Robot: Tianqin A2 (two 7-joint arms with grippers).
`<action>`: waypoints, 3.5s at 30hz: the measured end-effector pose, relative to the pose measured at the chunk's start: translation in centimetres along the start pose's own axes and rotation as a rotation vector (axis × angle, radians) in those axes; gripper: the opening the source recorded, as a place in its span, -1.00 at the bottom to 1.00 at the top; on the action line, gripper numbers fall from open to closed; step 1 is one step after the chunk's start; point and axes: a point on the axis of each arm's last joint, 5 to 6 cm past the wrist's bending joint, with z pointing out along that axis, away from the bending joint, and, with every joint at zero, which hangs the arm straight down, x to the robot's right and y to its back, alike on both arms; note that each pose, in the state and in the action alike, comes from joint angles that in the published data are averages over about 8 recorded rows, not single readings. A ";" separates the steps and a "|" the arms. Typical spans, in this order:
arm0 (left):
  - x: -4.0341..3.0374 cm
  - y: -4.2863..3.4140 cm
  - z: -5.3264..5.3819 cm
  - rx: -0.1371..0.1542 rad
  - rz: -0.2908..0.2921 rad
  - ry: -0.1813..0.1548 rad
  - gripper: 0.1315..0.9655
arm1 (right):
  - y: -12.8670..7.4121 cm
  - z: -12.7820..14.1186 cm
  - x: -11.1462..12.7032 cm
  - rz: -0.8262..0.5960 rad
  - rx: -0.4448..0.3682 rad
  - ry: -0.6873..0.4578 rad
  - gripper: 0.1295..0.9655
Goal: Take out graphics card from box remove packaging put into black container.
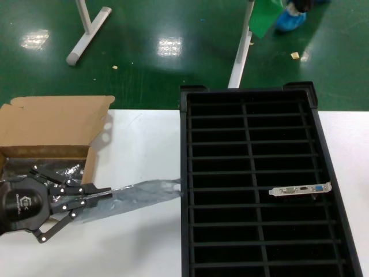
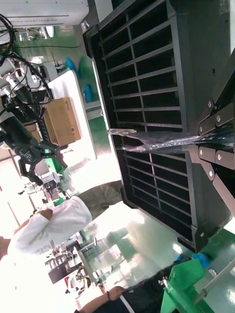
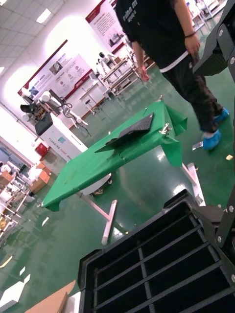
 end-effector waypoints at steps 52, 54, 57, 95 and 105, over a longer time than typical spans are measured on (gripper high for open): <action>7.20 1.90 12.2 -0.089 -0.396 -0.583 0.82 | 2.8 1.9 -11.0 0.485 0.041 0.135 1.00; 7.52 1.84 12.6 -0.091 -0.415 -0.613 0.88 | 2.9 1.9 -11.6 0.507 0.037 0.143 1.00; 8.01 1.74 13.2 -0.093 -0.443 -0.658 0.96 | 3.0 2.0 -12.4 0.540 0.030 0.154 1.00; 11.70 0.30 16.9 -0.101 -0.668 -1.036 1.00 | 3.3 2.2 -18.8 0.789 -0.062 0.236 1.00; 11.70 0.30 16.9 -0.101 -0.668 -1.036 1.00 | 3.3 2.2 -18.8 0.789 -0.062 0.236 1.00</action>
